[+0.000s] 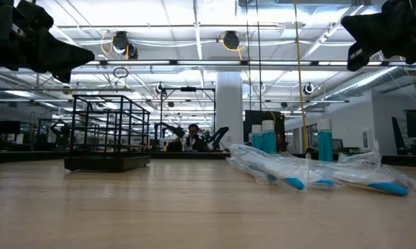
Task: Pick & Place toothbrushing station
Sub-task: Put the right mouthwash into the middle compartment of the mesh organizer
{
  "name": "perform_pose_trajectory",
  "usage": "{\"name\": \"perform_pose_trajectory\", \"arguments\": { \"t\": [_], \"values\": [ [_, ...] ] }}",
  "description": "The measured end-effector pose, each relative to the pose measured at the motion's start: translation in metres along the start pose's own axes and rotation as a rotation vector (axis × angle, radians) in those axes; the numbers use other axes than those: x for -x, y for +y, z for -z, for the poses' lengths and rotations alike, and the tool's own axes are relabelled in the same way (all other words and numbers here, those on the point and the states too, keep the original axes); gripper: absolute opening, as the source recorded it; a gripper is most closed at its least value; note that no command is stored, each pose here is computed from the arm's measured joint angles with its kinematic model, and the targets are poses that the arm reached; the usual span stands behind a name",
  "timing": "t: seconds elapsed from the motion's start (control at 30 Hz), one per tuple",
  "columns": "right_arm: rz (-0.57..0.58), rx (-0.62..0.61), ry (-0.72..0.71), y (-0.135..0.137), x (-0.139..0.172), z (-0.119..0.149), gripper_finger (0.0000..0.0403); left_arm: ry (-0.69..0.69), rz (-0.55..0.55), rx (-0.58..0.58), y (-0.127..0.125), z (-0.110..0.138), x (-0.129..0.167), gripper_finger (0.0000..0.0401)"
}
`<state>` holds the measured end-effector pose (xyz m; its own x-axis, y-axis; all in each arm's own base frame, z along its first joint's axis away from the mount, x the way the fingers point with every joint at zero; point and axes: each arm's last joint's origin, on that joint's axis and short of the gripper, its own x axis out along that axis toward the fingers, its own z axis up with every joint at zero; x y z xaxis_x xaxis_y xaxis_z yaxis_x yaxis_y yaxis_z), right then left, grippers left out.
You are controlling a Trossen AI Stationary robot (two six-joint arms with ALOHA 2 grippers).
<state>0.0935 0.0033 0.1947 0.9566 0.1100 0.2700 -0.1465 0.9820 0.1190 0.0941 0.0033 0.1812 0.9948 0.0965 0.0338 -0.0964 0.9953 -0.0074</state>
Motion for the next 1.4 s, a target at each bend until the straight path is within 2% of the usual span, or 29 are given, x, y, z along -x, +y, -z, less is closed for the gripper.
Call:
{"name": "perform_pose_trajectory", "arguments": {
  "t": [0.27, 0.33, 0.5, 0.63, 0.9, 0.97, 1.07, 1.27, 1.4],
  "values": [
    [0.015, 0.014, 0.037, -0.001, 0.0, 0.004, 0.0, 0.0, 0.0, 0.0, 0.0, 0.0, 0.0, 0.0042],
    [0.06, 0.003, 0.047, -0.002, -0.001, 0.005, 0.0, 0.0, 0.0, 0.0, 0.0, 0.0, 0.0, 0.0042],
    [0.188, -0.123, 0.103, -0.007, -0.003, 0.013, 0.0007, 0.0, 0.0, 0.0, 0.0, 0.0, 0.0, 0.0042],
    [0.196, -0.131, 0.226, -0.007, -0.006, 0.025, 0.0049, 0.0, 0.0, 0.0, 0.0, 0.0, 0.0, 0.0042],
    [0.135, -0.181, 0.329, -0.002, -0.011, 0.034, 0.0176, 0.0, 0.0, 0.0, 0.0, 0.0, 0.0, 0.0042],
    [0.123, -0.22, 0.401, 0.0, -0.01, 0.039, 0.0191, 0.0, 0.0, 0.0, 0.0, 0.0, 0.0, 0.0042],
    [0.122, -0.281, 0.484, 0.006, -0.013, 0.029, 0.0197, 0.0, 0.0, 0.0, 0.0, 0.0, 0.0, 0.0042],
    [0.298, -0.395, 0.716, 0.01, -0.011, 0.026, 0.0178, 0.001, -0.001, 0.0, 0.0, 0.0, 0.0, 0.0042],
    [0.482, -0.365, 0.795, 0.006, -0.008, 0.037, 0.0164, -0.001, 0.0, 0.0, 0.0, 0.0, 0.0, 0.0042]
  ]
}}
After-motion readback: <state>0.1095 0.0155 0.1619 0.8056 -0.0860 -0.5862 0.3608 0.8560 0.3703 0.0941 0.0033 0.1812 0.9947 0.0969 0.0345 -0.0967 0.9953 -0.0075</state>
